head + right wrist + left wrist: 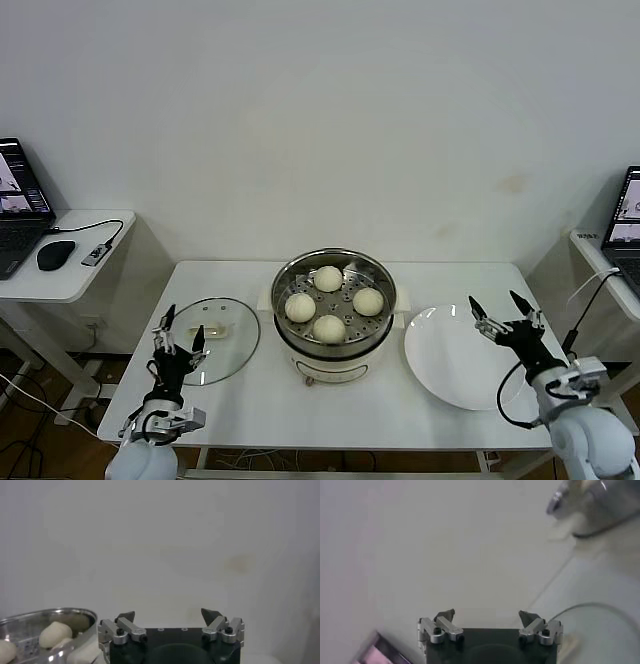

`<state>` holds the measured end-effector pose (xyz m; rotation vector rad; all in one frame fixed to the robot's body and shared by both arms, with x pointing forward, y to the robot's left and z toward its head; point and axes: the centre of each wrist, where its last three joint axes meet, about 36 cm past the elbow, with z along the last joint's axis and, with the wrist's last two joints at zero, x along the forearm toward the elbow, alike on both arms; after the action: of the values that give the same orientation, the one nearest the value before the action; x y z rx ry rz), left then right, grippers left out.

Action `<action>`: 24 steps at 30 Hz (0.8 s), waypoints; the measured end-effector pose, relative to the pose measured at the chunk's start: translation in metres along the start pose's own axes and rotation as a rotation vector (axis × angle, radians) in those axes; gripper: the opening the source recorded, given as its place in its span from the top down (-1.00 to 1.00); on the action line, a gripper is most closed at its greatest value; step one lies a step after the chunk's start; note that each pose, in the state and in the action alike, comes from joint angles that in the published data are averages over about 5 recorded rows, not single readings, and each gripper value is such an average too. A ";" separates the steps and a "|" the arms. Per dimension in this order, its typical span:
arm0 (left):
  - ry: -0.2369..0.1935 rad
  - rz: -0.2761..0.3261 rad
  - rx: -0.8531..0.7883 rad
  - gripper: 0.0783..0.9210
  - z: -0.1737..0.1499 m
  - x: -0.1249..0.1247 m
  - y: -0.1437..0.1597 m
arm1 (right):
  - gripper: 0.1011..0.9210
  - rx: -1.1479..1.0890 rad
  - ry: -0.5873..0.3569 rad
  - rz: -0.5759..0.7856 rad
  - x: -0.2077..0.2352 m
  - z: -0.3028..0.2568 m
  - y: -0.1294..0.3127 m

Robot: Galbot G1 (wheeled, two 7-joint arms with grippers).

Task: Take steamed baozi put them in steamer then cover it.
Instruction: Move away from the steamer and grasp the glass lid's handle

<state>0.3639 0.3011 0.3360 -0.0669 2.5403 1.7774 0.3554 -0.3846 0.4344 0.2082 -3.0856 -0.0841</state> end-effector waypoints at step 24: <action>0.080 0.168 -0.272 -0.77 0.032 -0.037 -0.035 | -0.76 0.017 0.020 0.056 0.025 0.017 0.004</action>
<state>0.4036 0.3201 0.2945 0.0703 2.4003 2.2172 0.3294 -0.3833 0.4192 0.1230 -3.0708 -0.0541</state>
